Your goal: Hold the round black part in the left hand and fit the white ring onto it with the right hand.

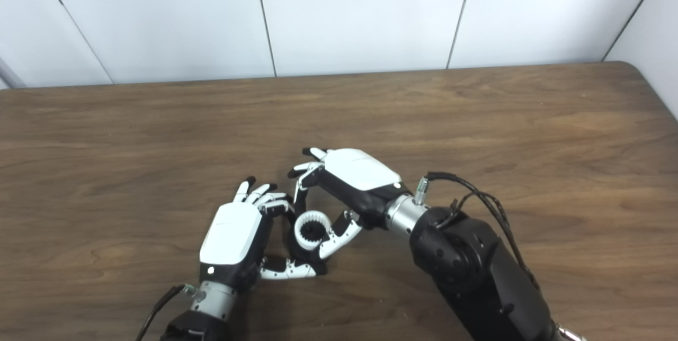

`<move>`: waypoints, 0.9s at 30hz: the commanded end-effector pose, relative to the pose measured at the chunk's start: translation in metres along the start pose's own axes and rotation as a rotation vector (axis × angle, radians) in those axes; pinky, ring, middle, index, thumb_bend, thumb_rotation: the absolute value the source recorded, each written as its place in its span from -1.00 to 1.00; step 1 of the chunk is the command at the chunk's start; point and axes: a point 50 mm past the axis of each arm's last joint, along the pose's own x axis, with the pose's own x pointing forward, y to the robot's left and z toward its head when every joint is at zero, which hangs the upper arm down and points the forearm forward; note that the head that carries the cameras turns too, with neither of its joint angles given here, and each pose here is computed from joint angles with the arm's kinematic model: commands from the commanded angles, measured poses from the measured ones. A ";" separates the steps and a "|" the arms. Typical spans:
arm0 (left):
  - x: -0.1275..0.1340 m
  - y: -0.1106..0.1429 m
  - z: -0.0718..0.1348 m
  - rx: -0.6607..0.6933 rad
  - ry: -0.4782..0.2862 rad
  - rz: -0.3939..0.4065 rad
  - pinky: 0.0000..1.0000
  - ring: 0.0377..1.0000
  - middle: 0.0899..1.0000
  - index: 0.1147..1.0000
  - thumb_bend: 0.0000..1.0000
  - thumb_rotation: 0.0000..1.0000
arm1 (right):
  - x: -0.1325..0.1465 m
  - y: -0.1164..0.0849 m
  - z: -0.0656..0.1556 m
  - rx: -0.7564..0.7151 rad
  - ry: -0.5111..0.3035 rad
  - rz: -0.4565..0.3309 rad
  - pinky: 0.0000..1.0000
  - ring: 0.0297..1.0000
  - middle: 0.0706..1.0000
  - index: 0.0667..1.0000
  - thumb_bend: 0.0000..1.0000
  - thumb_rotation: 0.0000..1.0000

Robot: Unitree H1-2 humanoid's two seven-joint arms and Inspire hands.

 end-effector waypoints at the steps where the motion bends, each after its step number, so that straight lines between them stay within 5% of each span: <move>1: -0.005 -0.009 0.006 -0.005 -0.010 -0.073 1.00 0.76 0.47 -0.16 0.05 -0.89 | 0.001 -0.009 0.002 -0.022 -0.016 -0.050 1.00 0.98 0.69 -0.11 0.05 -0.74; 27: -0.004 -0.014 0.015 -0.024 -0.022 -0.084 1.00 0.77 0.49 -0.16 0.05 -0.89 | 0.009 -0.001 -0.001 0.026 -0.008 -0.055 1.00 0.97 0.67 -0.11 0.05 -0.74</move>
